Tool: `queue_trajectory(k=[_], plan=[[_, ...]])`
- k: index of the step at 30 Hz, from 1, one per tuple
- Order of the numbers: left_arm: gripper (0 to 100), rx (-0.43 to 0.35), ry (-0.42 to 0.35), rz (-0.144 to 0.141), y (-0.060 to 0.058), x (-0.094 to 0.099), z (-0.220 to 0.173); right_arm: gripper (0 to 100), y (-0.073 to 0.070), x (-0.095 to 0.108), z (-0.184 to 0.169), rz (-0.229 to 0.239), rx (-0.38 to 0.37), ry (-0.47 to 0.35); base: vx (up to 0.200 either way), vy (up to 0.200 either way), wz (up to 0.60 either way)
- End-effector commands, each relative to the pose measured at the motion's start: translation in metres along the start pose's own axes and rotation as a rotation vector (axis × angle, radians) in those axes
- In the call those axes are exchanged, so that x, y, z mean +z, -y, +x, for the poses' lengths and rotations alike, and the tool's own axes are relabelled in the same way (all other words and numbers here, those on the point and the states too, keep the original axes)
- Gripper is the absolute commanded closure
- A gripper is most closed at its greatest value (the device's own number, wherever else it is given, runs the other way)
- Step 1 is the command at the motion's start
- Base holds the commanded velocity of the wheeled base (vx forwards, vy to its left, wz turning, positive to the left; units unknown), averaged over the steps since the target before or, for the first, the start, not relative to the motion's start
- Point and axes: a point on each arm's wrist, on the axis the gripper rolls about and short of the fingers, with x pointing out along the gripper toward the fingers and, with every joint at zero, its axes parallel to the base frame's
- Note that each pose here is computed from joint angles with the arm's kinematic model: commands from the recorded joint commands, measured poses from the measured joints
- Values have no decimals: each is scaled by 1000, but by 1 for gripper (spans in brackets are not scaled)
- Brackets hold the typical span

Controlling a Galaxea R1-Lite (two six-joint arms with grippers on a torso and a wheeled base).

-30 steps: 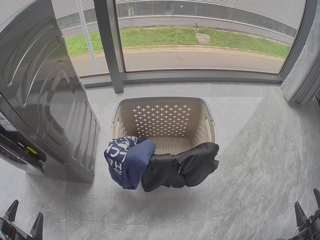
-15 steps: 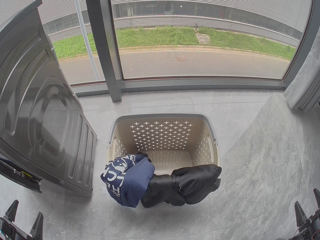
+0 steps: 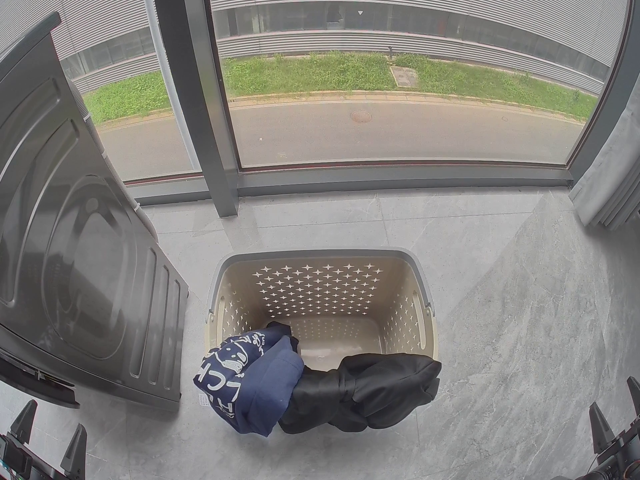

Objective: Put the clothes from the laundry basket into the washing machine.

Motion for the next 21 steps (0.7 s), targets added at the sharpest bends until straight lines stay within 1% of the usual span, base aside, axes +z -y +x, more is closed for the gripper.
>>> queue_trajectory(k=[1, 8, 17, 21], plan=[[0, 0, -3, 0, 0, -4, 0, 0, 0, -5, 0, 0, 1, -5, 0, 0, 0], [0, 0, -3, 0, 0, -4, 0, 0, 0, -5, 0, 0, 1, -5, 0, 0, 0], [0, 1, -3, -2, 0, -4, 0, 0, 0, -5, 0, 0, 1, -5, 200, 0, 0], [0, 1, -3, -2, 0, -4, 0, 0, 0, -5, 0, 0, 1, -5, 0, 0, 0]])
